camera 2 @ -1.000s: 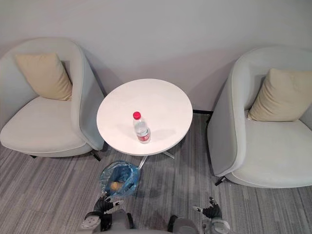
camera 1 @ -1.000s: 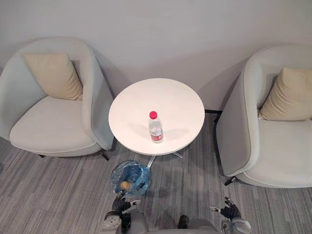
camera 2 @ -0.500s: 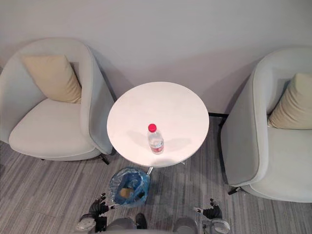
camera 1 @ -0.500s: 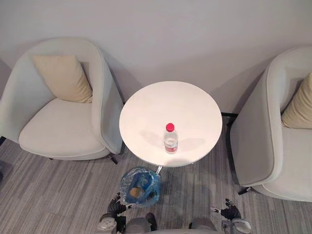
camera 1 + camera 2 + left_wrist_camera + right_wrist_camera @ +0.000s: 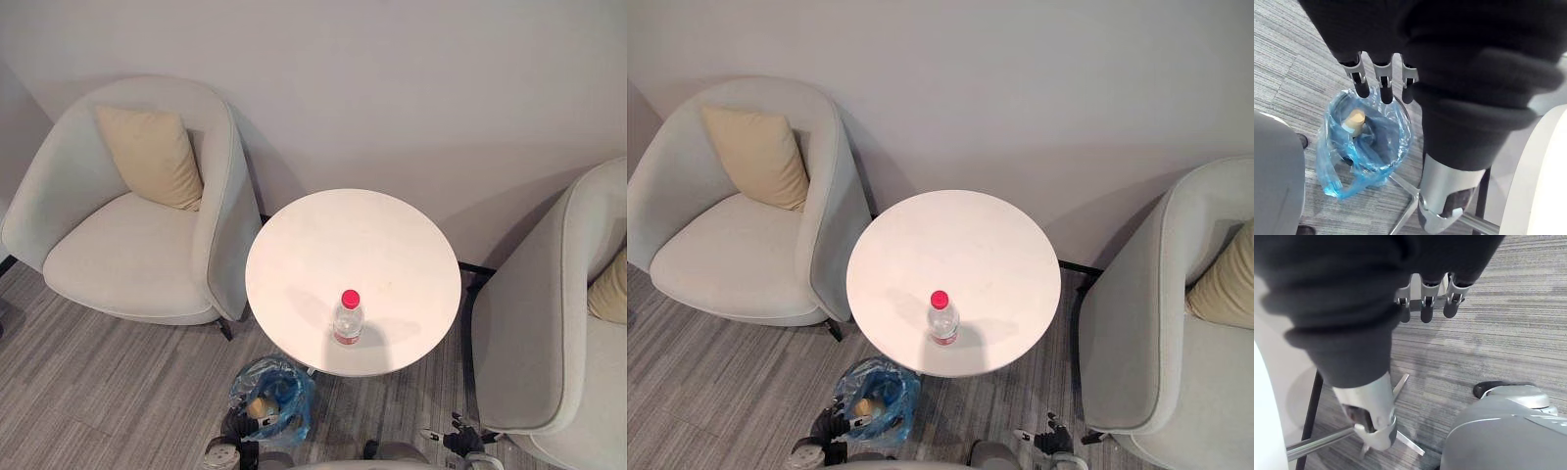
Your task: Gather rubbish on tea table into small bin, then transfer packed bag to large trash can.
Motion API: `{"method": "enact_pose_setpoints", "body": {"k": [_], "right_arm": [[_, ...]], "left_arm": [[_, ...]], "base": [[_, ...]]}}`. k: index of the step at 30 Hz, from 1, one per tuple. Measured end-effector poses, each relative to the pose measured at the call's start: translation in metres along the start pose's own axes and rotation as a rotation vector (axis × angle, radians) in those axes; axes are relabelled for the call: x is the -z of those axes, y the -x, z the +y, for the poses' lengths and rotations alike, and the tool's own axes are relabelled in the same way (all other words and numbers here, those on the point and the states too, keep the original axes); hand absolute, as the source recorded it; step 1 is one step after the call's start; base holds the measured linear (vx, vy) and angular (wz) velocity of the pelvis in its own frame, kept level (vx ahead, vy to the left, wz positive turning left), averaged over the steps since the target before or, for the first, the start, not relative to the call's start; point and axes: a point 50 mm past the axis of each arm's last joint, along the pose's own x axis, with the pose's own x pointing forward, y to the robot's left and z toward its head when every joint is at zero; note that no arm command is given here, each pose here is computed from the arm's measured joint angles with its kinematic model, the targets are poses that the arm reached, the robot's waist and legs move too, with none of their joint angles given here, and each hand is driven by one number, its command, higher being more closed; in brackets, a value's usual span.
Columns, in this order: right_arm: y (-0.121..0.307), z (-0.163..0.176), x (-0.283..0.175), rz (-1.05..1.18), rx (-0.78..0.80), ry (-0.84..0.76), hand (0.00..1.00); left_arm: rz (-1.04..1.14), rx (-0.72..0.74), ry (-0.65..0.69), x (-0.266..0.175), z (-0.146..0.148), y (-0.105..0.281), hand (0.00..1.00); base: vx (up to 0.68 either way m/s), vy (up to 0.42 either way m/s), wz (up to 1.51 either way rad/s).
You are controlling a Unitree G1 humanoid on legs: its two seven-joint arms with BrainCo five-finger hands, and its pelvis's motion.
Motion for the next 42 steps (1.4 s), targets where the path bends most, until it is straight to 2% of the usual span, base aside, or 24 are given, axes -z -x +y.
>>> {"method": "enact_pose_setpoints", "body": {"k": [6,14,25,42], "right_arm": [[0.001,0.003,-0.007,-0.044,-0.005,0.061,0.0],[0.015,-0.013,-0.074,-0.397,0.016,0.169,0.0],[0.036,-0.02,-0.107,-0.601,0.012,0.266,0.0],[0.045,0.021,-0.168,-0.841,-0.161,0.377,0.0]], "left_arm": [[-0.004,-0.004,-0.023,-0.001,0.004,0.0,0.0],[0.004,-0.015,-0.088,0.003,0.017,0.001,0.0],[0.053,-0.012,-0.133,0.023,0.023,0.009,0.0],[0.063,0.028,-0.185,0.032,0.022,0.014,0.0]], "base": [[-0.05,0.043,0.09],[-0.14,0.003,0.04],[-0.06,-0.015,-0.03],[0.02,-0.007,0.07]]}}
